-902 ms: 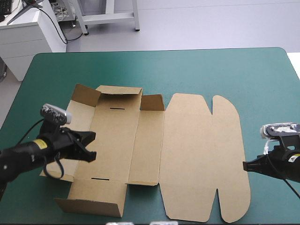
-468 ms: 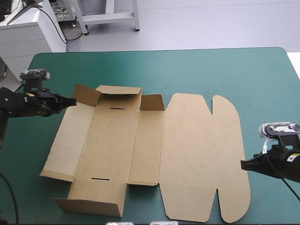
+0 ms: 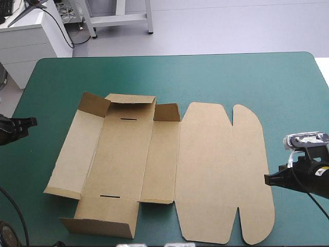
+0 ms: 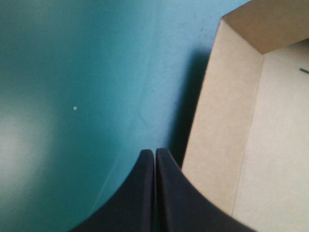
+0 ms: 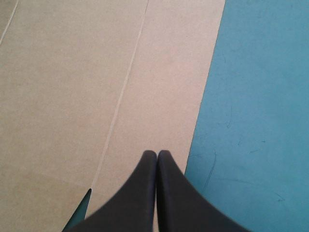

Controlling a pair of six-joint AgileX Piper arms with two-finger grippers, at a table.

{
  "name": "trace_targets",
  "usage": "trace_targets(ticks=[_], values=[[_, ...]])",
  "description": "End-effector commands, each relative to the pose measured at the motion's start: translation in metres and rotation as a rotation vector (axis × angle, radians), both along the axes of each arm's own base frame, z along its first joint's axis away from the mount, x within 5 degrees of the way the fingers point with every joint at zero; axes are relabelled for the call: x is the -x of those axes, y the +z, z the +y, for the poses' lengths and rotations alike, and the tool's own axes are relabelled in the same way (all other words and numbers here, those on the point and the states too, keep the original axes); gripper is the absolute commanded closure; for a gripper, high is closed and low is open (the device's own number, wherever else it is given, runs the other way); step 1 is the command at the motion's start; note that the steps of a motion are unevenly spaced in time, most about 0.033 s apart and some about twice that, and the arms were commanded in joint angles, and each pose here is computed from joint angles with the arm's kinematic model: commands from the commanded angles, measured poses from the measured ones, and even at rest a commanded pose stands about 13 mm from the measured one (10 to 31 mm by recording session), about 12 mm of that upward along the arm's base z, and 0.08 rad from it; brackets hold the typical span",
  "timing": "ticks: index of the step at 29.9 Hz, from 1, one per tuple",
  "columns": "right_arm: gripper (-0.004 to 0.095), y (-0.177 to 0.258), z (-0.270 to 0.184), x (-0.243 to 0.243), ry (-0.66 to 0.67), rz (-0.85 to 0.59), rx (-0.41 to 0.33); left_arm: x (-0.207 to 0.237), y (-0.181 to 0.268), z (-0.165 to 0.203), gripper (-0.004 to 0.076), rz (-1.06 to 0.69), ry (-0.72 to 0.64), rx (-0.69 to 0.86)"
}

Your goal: Fold the box

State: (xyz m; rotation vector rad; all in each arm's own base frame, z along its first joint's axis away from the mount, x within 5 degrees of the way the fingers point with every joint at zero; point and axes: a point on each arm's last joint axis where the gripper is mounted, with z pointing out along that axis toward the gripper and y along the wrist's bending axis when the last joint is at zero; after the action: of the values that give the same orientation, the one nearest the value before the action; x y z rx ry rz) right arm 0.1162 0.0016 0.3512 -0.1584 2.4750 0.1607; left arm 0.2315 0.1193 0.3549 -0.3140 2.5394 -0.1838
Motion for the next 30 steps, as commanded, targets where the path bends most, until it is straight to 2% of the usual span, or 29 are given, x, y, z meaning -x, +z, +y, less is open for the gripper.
trace_targets(ticks=[1,8,11,13,16,18,19,22,24,30], values=[[0.0927,0.010,0.000,-0.004,-0.012,-0.093,-0.007,0.006,0.016,0.002,0.0732,-0.045,0.015,-0.058],[0.0927,0.010,0.000,-0.003,-0.010,-0.092,-0.011,0.005,0.018,-0.004,0.0731,-0.064,0.001,0.011],[0.0927,0.010,0.001,-0.003,-0.010,-0.093,-0.015,0.006,0.017,-0.005,0.0702,-0.050,-0.007,0.022],[0.0927,0.010,0.001,-0.003,-0.007,-0.093,-0.017,0.007,0.016,-0.006,0.0636,-0.038,-0.014,0.030],[0.0927,0.010,0.001,-0.003,-0.007,-0.092,-0.017,0.007,0.016,-0.010,0.0483,-0.031,-0.030,0.059],[0.0927,0.010,0.001,-0.003,-0.005,-0.087,-0.018,0.005,0.017,-0.016,0.0356,-0.041,-0.052,0.099],[0.0927,0.010,0.001,-0.003,-0.004,-0.088,-0.017,0.003,0.018,-0.020,0.0269,-0.049,-0.066,0.111],[0.0927,0.010,0.001,-0.003,0.001,-0.089,-0.012,0.000,0.018,-0.024,0.0113,-0.059,-0.083,0.125],[0.0927,0.010,0.002,-0.003,0.002,-0.087,-0.015,-0.001,0.018,-0.024,0.0086,-0.066,-0.081,0.125],[0.0927,0.010,0.002,-0.003,0.007,-0.086,-0.023,-0.006,0.004,-0.020,0.0087,-0.018,-0.090,0.138]])
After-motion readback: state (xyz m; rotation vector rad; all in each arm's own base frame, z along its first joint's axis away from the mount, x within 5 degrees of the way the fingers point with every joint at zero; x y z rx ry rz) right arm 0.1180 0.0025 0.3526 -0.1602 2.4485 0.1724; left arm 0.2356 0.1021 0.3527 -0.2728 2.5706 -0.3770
